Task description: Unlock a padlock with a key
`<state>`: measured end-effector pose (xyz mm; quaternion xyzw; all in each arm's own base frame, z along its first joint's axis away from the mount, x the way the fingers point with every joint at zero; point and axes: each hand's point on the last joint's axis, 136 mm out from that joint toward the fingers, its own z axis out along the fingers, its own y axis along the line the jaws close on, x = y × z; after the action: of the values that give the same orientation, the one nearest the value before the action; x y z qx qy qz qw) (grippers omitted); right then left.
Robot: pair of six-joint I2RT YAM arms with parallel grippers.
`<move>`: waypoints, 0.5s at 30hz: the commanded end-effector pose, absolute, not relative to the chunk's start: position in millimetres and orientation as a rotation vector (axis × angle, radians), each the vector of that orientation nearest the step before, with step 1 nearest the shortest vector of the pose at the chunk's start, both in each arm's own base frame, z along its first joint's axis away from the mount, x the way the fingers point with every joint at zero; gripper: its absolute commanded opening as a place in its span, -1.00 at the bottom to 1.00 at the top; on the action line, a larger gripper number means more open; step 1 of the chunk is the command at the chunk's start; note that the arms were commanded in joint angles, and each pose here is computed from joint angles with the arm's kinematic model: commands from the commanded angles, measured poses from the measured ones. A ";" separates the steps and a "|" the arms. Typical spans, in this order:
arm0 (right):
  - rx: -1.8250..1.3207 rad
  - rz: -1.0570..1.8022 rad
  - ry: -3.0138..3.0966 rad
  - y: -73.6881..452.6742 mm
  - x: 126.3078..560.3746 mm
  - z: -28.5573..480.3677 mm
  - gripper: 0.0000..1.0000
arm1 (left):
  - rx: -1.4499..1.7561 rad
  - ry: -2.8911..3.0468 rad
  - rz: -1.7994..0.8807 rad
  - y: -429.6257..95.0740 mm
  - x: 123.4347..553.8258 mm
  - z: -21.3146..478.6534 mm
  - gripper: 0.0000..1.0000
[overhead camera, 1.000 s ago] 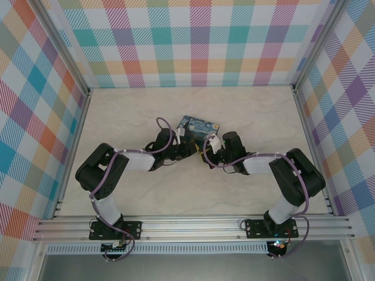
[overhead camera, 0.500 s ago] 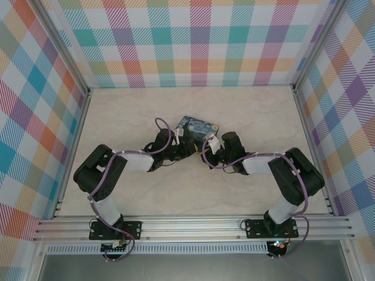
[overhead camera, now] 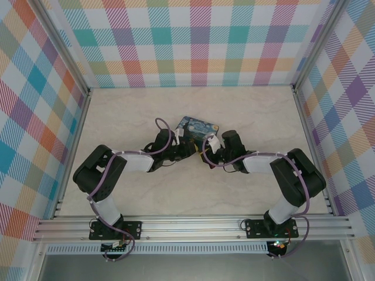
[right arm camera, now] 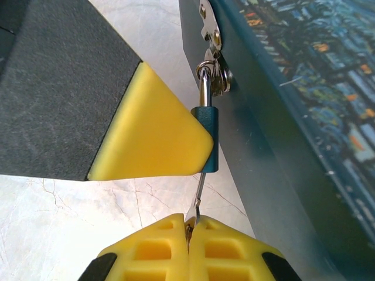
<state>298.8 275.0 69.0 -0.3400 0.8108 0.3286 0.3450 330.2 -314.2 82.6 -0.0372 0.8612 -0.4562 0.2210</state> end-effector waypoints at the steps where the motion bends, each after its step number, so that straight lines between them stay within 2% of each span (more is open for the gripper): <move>1: -0.889 0.864 1.965 285.3 313.8 103.9 -1.00 | -0.070 2.412 -1.300 -320.6 313.6 80.4 -0.58; 15: -0.974 0.622 1.898 274.1 334.2 91.8 -1.00 | -0.065 2.406 -1.355 -325.4 309.8 99.1 -0.58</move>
<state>307.7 271.8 65.9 -0.3753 0.7975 0.2880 0.3744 331.1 -312.8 84.3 -0.0498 0.8611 -0.4558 0.2196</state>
